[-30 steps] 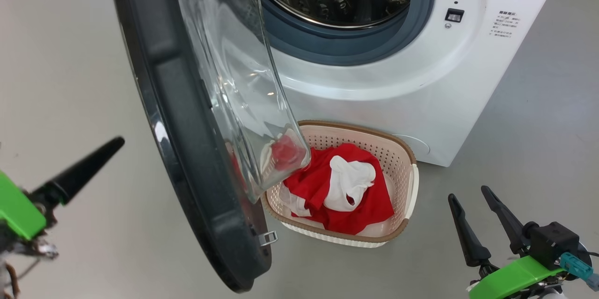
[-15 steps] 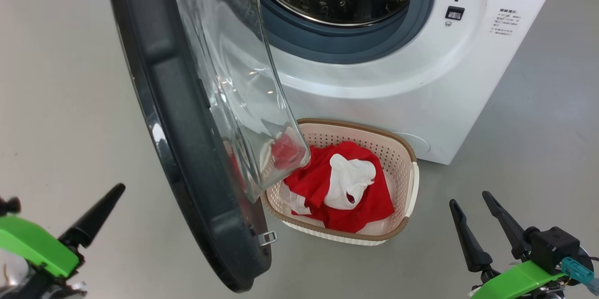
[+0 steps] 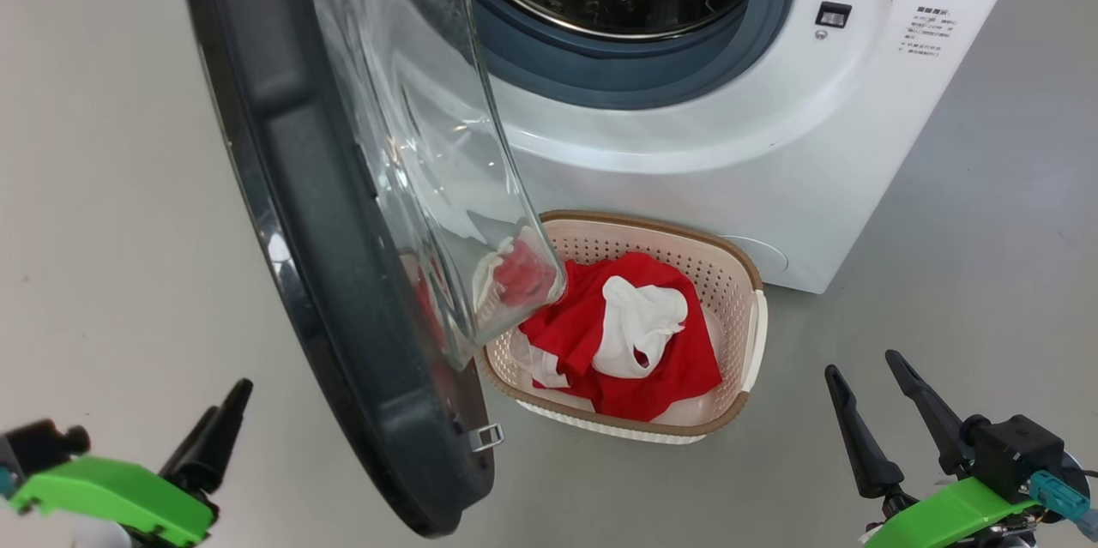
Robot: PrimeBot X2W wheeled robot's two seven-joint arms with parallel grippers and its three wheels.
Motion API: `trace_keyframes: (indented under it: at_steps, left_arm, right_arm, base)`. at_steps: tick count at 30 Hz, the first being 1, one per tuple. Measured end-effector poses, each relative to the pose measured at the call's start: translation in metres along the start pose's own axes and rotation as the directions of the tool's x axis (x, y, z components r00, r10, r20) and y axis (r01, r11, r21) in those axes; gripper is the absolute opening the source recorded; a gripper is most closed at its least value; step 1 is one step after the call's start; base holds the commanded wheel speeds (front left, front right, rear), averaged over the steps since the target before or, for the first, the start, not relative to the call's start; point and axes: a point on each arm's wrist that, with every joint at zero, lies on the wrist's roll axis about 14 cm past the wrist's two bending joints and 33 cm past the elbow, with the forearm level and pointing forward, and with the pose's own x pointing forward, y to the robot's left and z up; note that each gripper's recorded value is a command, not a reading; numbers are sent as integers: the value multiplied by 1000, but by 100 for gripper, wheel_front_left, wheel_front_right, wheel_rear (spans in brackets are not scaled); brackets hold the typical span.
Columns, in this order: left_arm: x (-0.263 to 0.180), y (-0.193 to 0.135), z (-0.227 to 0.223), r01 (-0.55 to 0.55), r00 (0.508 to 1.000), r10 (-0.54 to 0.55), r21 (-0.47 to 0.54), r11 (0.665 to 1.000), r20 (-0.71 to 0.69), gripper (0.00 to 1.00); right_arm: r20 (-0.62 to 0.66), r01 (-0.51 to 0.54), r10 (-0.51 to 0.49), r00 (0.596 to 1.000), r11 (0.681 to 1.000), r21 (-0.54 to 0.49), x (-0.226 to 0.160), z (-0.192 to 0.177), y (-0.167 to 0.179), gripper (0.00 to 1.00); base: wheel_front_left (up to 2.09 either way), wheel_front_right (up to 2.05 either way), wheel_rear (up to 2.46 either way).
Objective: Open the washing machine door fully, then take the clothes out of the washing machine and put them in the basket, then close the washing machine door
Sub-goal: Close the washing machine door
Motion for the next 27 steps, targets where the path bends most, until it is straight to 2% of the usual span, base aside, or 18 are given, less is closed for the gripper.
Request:
trace_keyframes:
  at_steps: [10, 22, 27]
  left_arm:
    - [0, 12, -30, -50, 997, 47, 53, 997, 61, 100]
    - [-5, 29, -45, -111, 988, 86, 196, 974, 132, 100]
    - [-3, 15, -14, -117, 969, 45, 286, 951, 245, 100]
  right_arm:
    - [-4, 5, -5, 1000, 1000, -1, 0, -1, -2, 100]
    - [-5, 1, -1, 1000, 1000, -2, 0, -2, -2, 100]
    - [-5, 1, -1, 1000, 1000, -3, 1, -1, -2, 100]
  base:
    - [0, 0, 0]
    - [0, 0, 0]
    - [0, 0, 0]
